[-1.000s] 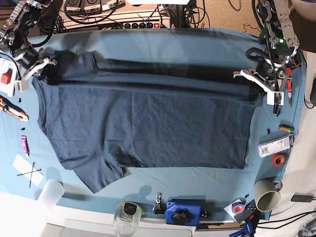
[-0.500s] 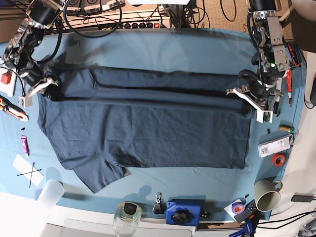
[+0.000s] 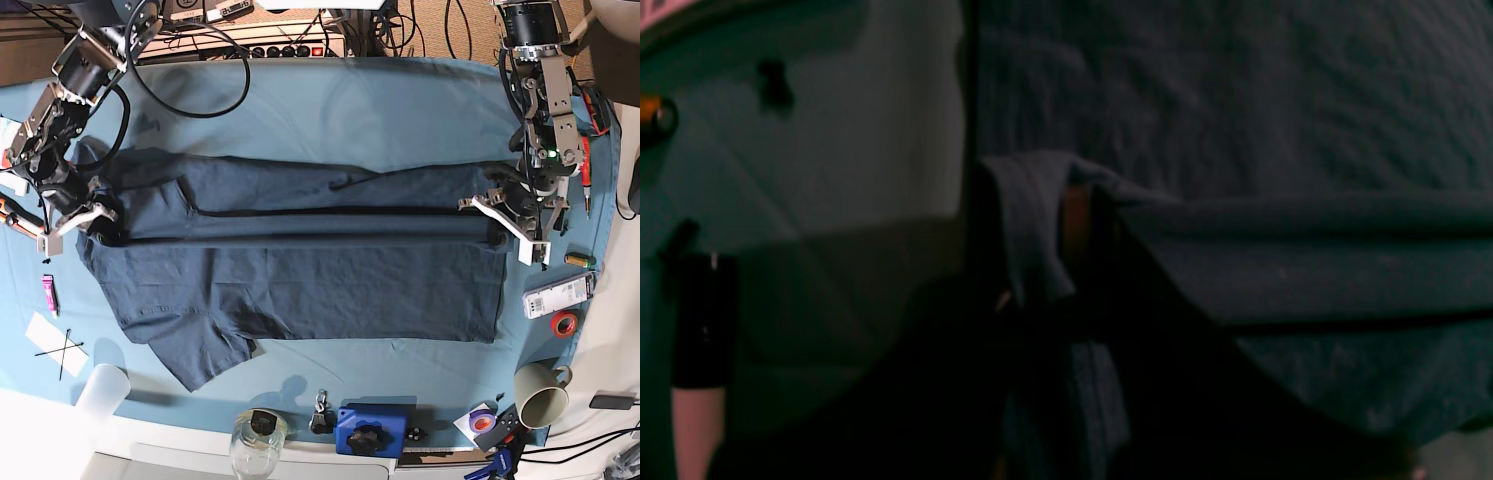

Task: Fold the T-shirt properly
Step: 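Fold the shoulder edge with both grippers over toward the hem, then release the folded edge and raise both grippers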

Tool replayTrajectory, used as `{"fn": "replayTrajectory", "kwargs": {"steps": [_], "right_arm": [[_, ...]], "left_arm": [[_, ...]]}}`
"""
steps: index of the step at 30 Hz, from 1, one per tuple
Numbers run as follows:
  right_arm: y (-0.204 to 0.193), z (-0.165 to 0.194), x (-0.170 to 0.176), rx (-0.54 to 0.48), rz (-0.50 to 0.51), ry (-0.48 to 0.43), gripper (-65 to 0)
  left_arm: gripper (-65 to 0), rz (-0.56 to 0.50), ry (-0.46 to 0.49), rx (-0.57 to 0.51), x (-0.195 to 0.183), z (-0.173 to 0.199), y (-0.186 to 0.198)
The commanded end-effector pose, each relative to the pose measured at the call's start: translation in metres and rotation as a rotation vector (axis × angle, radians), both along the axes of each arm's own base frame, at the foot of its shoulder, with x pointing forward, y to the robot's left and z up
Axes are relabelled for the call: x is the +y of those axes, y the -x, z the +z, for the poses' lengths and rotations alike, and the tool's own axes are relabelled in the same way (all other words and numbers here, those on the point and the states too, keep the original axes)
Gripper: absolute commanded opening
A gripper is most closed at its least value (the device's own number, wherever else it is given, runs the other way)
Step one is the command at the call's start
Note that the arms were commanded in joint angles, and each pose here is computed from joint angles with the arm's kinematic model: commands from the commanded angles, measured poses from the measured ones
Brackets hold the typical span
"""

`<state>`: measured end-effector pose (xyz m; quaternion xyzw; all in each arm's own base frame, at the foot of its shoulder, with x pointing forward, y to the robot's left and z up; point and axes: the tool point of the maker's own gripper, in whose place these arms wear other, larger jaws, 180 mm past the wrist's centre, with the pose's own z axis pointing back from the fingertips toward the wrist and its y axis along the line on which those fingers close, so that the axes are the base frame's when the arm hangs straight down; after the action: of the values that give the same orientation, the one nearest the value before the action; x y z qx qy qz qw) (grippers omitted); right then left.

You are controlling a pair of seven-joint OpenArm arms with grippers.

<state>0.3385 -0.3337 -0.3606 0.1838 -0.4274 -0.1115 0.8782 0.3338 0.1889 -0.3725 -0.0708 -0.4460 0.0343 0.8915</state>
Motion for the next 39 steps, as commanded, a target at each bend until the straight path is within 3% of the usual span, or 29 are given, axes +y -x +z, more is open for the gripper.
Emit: {"fn": "replayTrajectory", "kwargs": {"steps": [1, 10, 28, 32, 33, 36, 39], "right_arm": [[-0.014, 0.021, -0.013, -0.065, -0.024, 0.024, -65.0], [-0.032, 0.0, 0.012, -0.031, 0.056, 0.074, -65.0], [-0.04, 0.008, 0.002, -0.09, 0.022, 0.123, -65.0], [-0.04, 0.008, 0.002, -0.089, 0.023, 0.123, -65.0], [-0.04, 0.009, 0.002, -0.092, 0.022, 0.123, -65.0], [-0.041, 0.012, 0.0, -0.098, 0.02, 0.125, -48.2], [-0.042, 0.014, -0.001, -0.089, 0.027, 0.122, -42.6]], "left_arm": [[-65.0, 0.013, -0.019, -0.057, 0.008, 0.016, -0.011], [-65.0, 0.007, 0.011, 0.0, 0.003, -0.006, -0.027], [-65.0, 0.012, 0.011, -0.036, 0.006, 0.008, -0.05], [-65.0, -0.108, 0.002, -0.059, -0.009, 0.013, -0.051], [-58.1, -0.147, 0.0, -0.07, -0.014, 0.016, -0.052], [-39.2, -0.201, -0.003, -0.094, -0.022, 0.023, -0.055], [-32.7, -0.204, -0.008, -0.093, -0.022, 0.027, -0.059]]}}
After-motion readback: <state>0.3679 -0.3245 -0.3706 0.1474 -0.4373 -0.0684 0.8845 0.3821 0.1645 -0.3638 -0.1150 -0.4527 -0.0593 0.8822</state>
